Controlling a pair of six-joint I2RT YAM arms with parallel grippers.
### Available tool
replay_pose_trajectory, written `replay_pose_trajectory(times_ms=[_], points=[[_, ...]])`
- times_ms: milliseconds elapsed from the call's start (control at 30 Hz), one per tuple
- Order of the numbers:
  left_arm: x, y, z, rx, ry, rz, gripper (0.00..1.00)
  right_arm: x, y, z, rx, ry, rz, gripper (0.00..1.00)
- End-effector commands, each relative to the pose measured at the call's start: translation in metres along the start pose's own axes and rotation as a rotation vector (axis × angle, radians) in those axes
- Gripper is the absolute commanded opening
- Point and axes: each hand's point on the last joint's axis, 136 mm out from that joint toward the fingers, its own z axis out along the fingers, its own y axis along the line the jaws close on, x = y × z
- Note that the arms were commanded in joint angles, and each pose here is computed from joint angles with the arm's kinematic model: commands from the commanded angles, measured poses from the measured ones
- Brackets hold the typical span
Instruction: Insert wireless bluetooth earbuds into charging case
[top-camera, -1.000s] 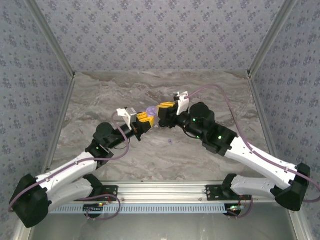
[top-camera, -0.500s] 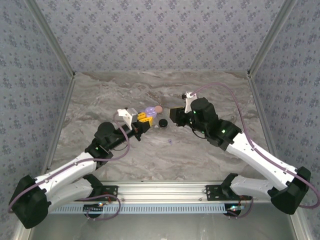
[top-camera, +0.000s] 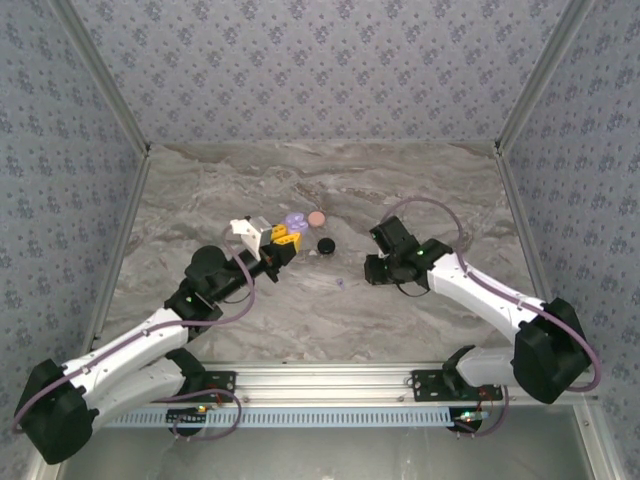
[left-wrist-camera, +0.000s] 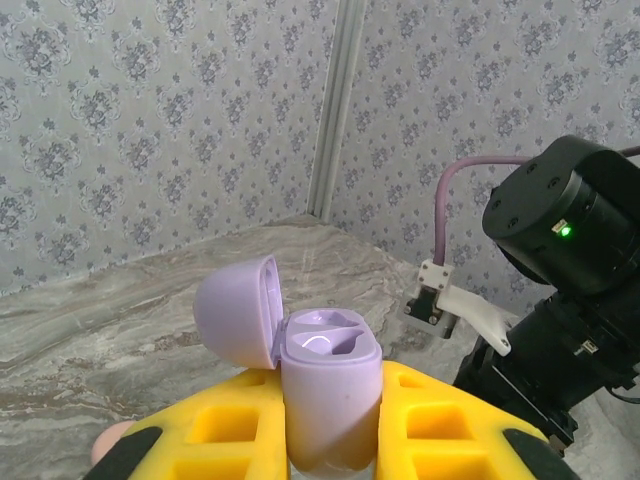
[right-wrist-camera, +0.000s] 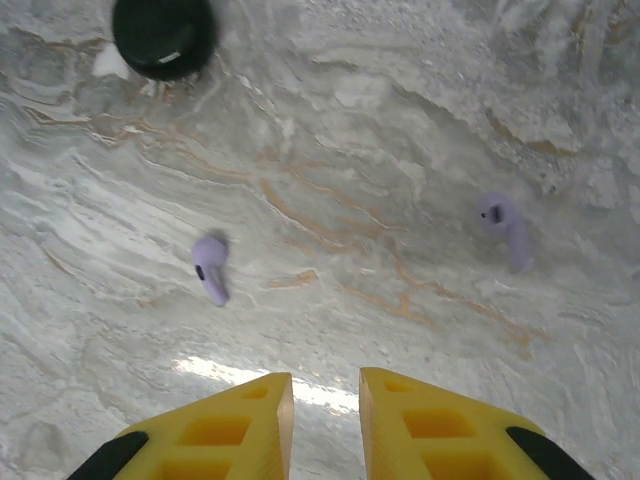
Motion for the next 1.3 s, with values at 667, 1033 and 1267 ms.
replay_pose_trajectory(times_ms=[667, 1033, 1267], points=[[-0.024, -0.003, 0.000, -0.003, -0.055, 0.035, 0.00, -0.035, -0.091, 0.032, 0.182, 0.115, -0.057, 0.50], [-0.021, -0.002, 0.000, -0.011, -0.043, 0.042, 0.00, -0.031, -0.098, 0.079, 0.118, 0.221, -0.012, 0.65], [-0.020, 0.000, 0.001, -0.017, -0.039, 0.046, 0.00, -0.006, -0.101, 0.078, 0.131, 0.299, 0.034, 0.57]])
